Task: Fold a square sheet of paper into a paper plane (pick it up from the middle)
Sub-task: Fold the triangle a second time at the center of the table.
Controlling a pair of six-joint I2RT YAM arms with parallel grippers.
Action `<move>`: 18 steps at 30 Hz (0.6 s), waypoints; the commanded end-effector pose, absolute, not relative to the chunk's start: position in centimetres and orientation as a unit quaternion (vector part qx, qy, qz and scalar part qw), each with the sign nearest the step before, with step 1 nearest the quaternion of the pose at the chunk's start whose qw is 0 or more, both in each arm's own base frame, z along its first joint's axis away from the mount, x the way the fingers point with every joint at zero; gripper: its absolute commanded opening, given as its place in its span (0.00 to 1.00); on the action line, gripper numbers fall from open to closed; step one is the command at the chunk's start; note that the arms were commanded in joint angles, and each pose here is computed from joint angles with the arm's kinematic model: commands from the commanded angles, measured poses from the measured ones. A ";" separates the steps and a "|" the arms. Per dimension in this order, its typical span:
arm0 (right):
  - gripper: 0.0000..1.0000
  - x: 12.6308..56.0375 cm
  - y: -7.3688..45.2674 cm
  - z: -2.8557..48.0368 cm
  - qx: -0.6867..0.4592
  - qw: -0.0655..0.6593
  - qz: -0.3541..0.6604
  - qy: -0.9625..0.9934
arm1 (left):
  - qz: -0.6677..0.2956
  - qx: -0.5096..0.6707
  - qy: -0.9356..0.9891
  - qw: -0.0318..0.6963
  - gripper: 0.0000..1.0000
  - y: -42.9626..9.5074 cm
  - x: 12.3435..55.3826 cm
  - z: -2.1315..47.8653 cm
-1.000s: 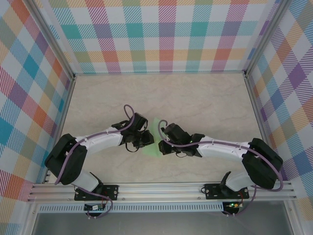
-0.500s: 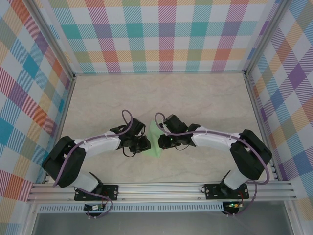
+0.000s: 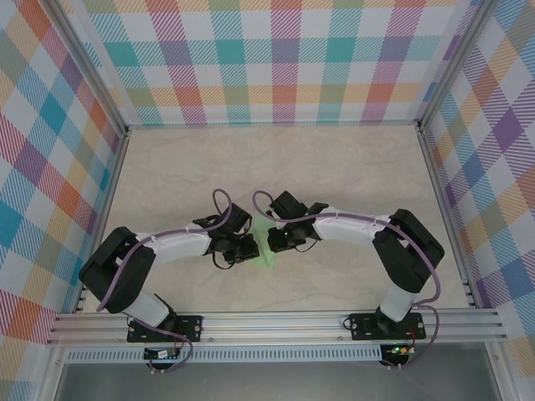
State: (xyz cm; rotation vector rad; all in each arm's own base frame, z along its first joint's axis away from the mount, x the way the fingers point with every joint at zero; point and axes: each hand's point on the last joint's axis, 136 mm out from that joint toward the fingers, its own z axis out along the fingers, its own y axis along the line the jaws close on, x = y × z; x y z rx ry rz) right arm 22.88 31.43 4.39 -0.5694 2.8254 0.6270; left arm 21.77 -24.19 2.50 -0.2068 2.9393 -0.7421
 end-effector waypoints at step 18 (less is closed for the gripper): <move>0.12 24.3 31.2 2.9 -0.235 0.091 0.156 0.955 | -0.212 -0.068 0.974 0.050 0.14 -23.2 21.2 1.8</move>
